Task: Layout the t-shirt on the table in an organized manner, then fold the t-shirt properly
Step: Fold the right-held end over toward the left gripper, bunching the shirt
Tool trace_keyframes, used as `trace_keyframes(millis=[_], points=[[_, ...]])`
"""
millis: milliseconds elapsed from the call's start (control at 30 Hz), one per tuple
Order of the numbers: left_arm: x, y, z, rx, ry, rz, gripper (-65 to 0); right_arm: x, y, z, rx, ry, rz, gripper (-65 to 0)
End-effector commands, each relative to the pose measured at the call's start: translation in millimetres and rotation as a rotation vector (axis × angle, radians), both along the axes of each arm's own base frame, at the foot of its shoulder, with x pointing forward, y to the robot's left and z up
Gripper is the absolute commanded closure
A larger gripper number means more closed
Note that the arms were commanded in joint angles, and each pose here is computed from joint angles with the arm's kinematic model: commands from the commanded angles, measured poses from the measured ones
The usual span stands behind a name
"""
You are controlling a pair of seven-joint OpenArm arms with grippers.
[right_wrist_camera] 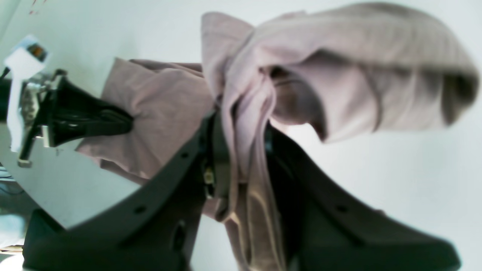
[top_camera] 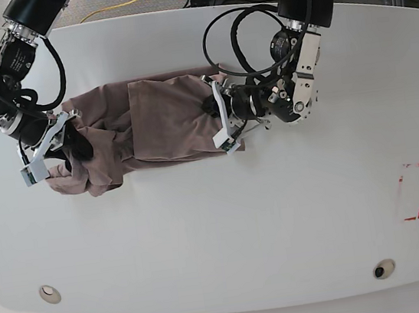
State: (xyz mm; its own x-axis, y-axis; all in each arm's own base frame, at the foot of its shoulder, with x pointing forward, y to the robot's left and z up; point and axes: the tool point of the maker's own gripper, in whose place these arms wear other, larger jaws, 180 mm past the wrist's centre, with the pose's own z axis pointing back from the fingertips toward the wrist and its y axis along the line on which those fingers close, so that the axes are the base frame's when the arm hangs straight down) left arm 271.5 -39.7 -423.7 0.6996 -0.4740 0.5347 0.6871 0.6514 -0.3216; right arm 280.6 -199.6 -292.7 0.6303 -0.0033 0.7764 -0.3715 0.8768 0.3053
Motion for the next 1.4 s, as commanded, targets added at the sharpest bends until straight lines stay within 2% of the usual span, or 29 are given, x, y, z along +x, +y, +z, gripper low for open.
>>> trace_keyframes(millis=[0,167,433,700,1367], points=[[-14.9,3.9,-14.3,0.083,0.038,-0.041,-4.3,4.7,15.8,20.9,0.012,-0.083,0.038,-5.7],[-19.3,-3.0,-14.4,0.082,0.035,-0.067,-4.3,4.0,50.5,24.9,0.041,-0.104,0.108,-5.7],[-20.1,-16.3,-9.9,0.053,0.035,-0.071,-4.3,2.6,83.1,22.0,0.077,-0.095,0.190,-5.7],[-19.7,-17.9,-8.8,0.049,0.033,-0.071,-4.3,1.5,97.0,21.3,0.112,-0.094,0.204,-5.9],[-19.0,-19.3,-6.7,0.044,0.027,-0.071,-4.3,-10.9,128.7,12.8,0.128,-0.057,0.307,-6.5]])
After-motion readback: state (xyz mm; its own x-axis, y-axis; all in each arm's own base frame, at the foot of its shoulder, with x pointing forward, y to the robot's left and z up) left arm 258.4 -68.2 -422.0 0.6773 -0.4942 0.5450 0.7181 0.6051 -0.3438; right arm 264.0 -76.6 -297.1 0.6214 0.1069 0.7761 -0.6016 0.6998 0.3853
